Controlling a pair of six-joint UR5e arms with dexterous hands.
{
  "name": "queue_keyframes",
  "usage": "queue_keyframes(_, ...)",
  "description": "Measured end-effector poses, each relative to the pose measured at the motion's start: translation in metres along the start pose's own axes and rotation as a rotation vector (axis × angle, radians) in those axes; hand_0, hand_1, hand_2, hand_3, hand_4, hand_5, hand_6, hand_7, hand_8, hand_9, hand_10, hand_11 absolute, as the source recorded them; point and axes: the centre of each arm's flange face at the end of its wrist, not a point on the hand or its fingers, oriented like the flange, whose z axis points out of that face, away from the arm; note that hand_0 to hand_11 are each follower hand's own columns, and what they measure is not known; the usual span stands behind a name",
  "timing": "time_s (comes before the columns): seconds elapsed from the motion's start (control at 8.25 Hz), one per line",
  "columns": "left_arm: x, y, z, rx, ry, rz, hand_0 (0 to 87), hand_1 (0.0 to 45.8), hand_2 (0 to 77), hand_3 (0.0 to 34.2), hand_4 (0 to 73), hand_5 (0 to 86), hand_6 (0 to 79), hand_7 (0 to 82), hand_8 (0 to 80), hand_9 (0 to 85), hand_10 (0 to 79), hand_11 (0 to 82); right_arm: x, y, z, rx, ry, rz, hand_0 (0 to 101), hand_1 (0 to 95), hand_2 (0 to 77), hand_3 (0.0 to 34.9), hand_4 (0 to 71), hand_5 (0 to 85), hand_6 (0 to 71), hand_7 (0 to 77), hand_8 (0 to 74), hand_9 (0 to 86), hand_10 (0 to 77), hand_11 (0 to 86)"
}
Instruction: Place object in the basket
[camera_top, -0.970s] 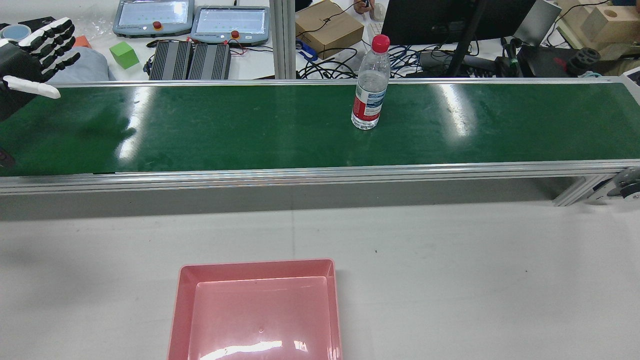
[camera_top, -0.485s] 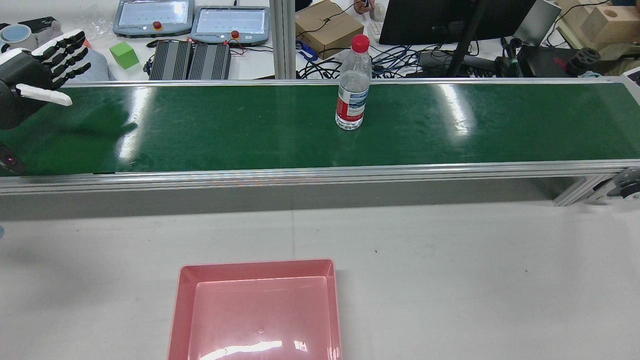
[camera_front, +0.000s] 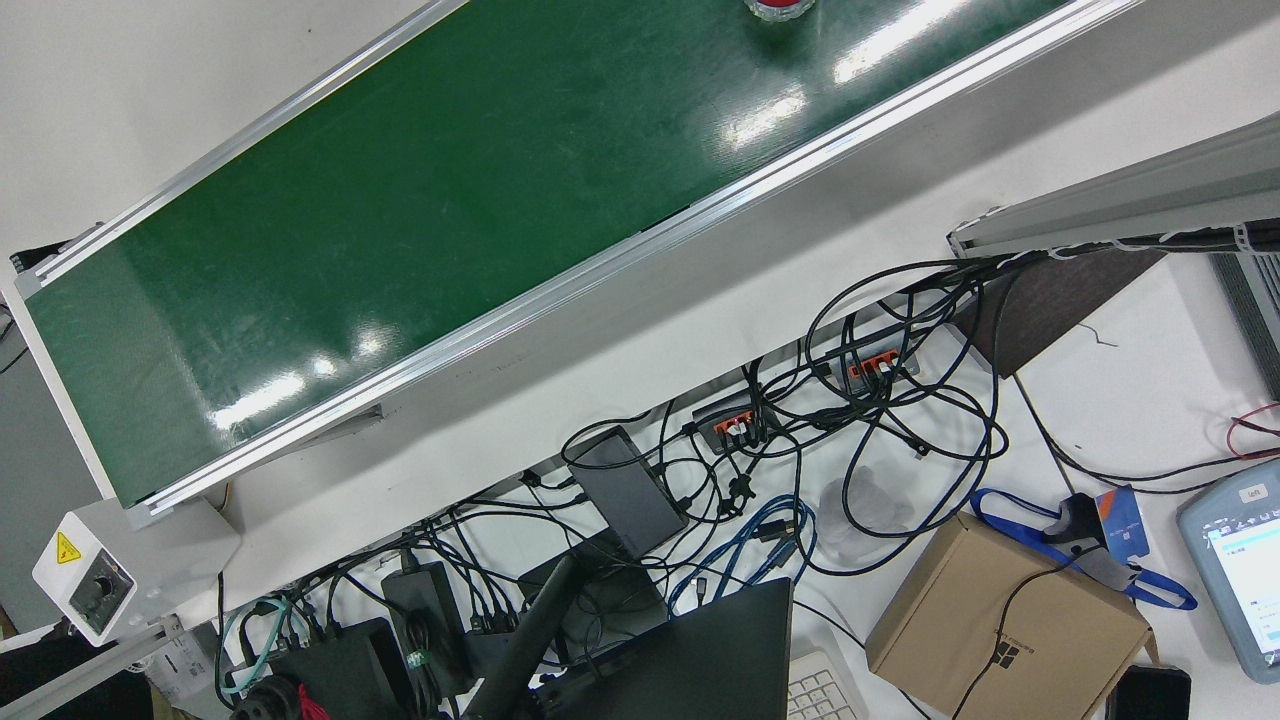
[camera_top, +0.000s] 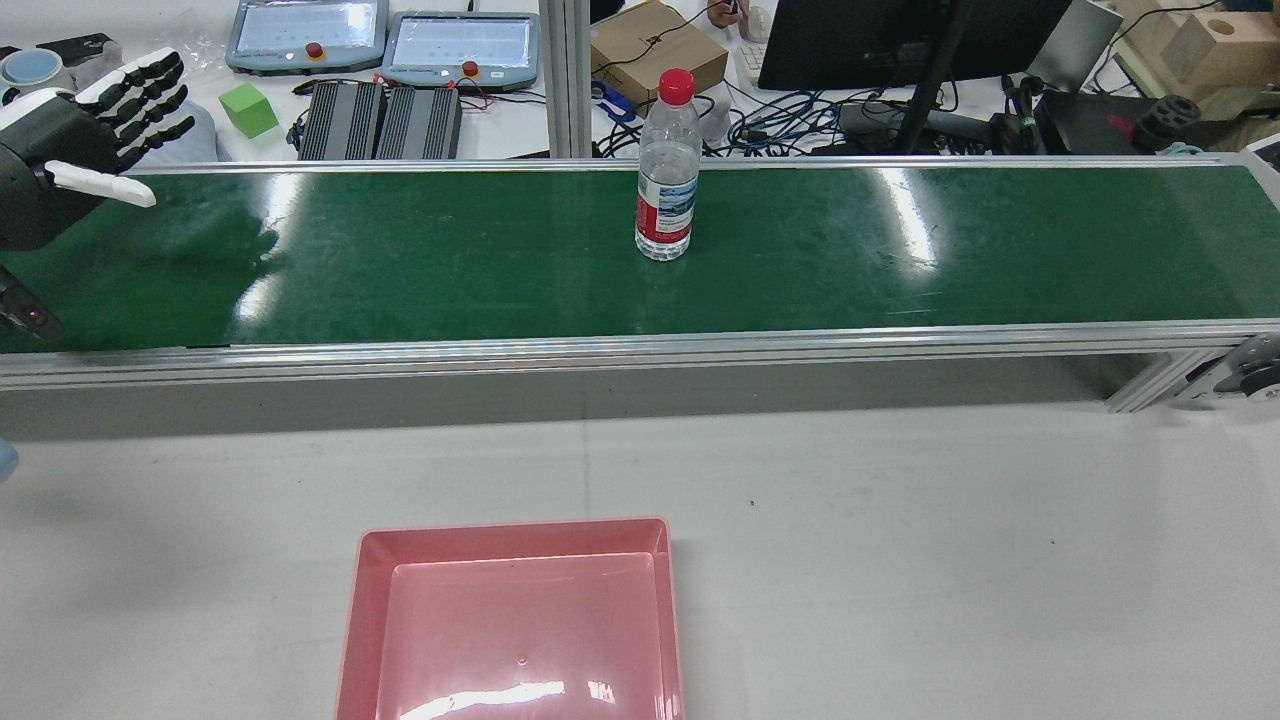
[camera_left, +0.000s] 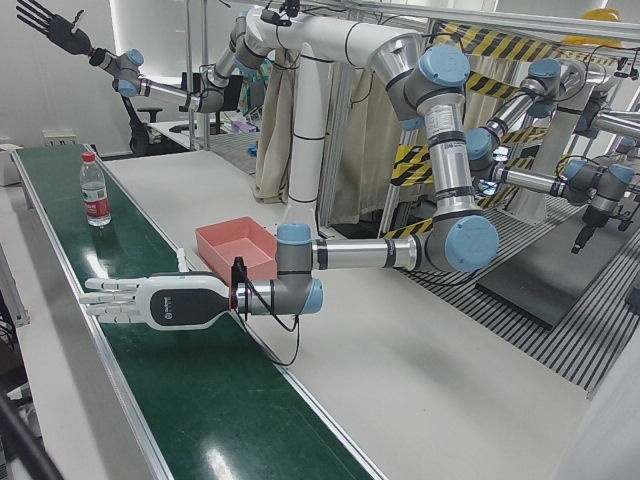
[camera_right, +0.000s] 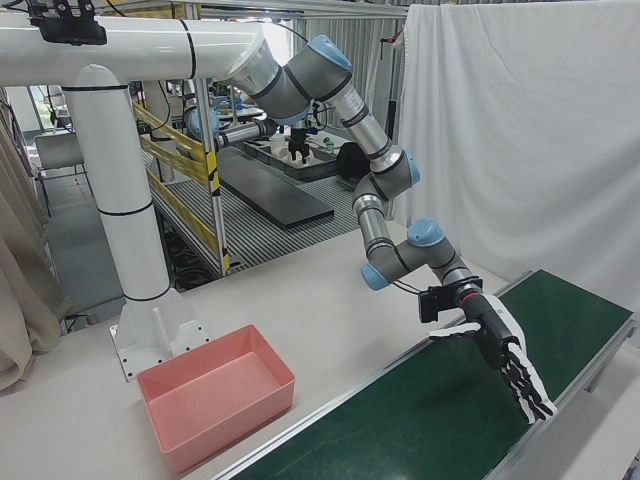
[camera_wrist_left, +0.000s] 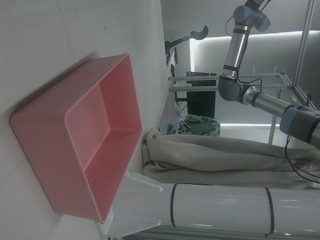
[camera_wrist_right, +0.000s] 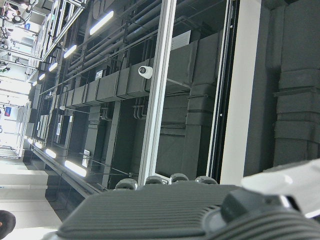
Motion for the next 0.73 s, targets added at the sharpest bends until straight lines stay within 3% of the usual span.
queue_keyframes(0.73, 0.0008, 0.002, 0.0024, -0.002, 0.015, 0.007, 56.6, 16.4, 0.5, 0.0, 0.5, 8.7, 0.5, 0.0, 0.0, 1.6, 3.8, 7.6, 0.0, 0.0, 0.0, 0.0, 0.0, 0.0, 0, 0.0, 1.1, 0.1, 0.5, 0.0, 0.0, 0.5, 0.0, 0.0, 0.5, 0.0)
